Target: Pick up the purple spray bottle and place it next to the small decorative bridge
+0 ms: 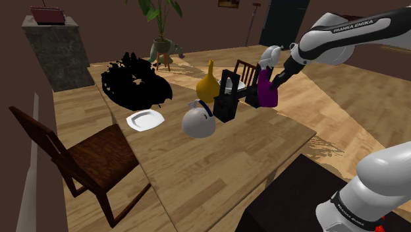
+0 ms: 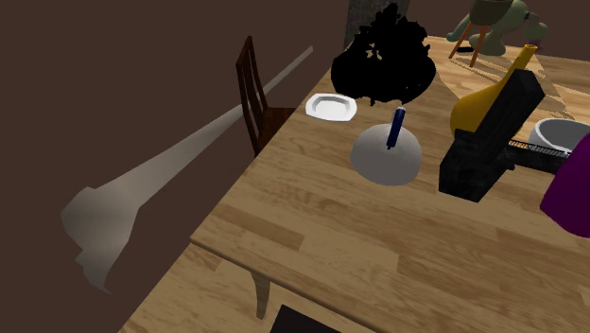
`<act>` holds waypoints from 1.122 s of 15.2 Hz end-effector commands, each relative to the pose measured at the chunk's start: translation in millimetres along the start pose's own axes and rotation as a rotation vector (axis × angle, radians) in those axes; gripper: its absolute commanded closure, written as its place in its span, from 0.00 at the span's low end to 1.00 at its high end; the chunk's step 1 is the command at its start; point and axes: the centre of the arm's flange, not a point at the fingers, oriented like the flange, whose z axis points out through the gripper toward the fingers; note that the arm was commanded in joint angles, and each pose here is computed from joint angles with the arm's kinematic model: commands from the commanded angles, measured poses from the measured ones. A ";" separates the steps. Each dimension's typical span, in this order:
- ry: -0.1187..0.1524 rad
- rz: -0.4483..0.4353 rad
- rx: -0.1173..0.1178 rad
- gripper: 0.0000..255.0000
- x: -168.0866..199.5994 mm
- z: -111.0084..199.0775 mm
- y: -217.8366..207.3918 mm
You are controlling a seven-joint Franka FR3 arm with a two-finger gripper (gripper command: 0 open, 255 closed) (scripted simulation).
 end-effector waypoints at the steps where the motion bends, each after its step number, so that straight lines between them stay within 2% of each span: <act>1: 0.001 0.000 0.000 1.00 -3.6 9.2 -0.1; 17: 0.001 0.000 0.000 1.00 -34.7 87.7 0.7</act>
